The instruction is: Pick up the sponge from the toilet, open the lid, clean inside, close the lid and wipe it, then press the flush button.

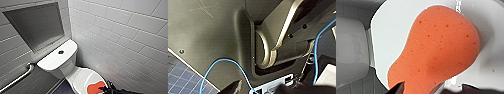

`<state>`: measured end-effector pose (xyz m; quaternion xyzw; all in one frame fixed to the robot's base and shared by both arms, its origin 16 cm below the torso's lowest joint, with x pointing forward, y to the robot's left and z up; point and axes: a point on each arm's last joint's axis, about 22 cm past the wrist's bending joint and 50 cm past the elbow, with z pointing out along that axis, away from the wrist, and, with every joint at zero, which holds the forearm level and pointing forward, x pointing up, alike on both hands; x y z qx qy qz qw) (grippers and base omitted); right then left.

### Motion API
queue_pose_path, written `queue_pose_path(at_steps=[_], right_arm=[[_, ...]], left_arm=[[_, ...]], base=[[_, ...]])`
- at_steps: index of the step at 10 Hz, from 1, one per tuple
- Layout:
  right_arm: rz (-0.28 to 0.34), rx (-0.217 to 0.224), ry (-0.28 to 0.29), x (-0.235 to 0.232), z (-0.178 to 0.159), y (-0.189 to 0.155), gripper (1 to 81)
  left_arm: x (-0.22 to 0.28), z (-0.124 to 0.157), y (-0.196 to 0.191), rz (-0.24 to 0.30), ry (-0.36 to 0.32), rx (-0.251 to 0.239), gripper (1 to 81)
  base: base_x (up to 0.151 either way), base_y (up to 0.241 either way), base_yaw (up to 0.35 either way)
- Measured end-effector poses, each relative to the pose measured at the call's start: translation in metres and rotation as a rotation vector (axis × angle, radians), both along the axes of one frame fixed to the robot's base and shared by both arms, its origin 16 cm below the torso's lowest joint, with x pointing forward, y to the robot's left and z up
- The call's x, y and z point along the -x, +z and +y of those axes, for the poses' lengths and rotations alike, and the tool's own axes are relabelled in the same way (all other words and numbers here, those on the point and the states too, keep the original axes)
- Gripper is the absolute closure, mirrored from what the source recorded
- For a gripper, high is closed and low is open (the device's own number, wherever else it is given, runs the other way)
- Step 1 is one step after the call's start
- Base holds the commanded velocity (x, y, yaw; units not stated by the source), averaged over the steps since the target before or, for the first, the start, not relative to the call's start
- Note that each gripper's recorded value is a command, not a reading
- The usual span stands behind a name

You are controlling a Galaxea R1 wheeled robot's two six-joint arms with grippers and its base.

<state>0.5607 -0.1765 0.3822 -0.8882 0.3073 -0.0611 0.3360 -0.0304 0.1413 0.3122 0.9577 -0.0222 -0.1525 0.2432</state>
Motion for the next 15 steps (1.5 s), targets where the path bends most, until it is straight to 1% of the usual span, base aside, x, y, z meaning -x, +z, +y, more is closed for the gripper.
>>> queue_pose_path(at_steps=[2,3,6,8,9,12,15], right_arm=[[-0.018,-0.004,-0.004,-0.012,0.003,-0.005,1.0],[-0.017,-0.006,-0.008,-0.015,0.008,-0.009,1.0],[-0.005,-0.029,-0.012,-0.016,0.030,-0.013,1.0],[0.009,-0.035,-0.032,-0.016,0.028,-0.013,1.0],[0.023,-0.042,-0.052,-0.016,0.028,-0.014,1.0],[0.056,-0.013,-0.124,-0.021,0.007,-0.026,1.0],[0.064,-0.008,-0.143,-0.027,0.019,-0.033,1.0]], left_arm=[[-0.016,-0.003,-0.020,-0.028,0.001,0.003,1.0],[-0.023,-0.003,-0.026,-0.037,0.001,0.003,1.0],[-0.024,-0.002,-0.029,-0.036,0.000,0.002,1.0],[-0.025,-0.003,-0.029,-0.037,0.000,0.002,1.0],[-0.024,-0.002,-0.029,-0.035,0.000,0.001,1.0],[-0.024,0.002,-0.030,-0.035,-0.002,-0.004,1.0],[-0.024,0.005,-0.030,-0.032,-0.002,-0.007,1.0]], base=[[0.000,0.000,0.000],[0.000,0.000,0.000],[0.000,0.000,0.000],[0.000,0.000,0.000],[0.000,0.000,0.000],[0.000,0.000,0.000],[0.000,0.000,0.000]])
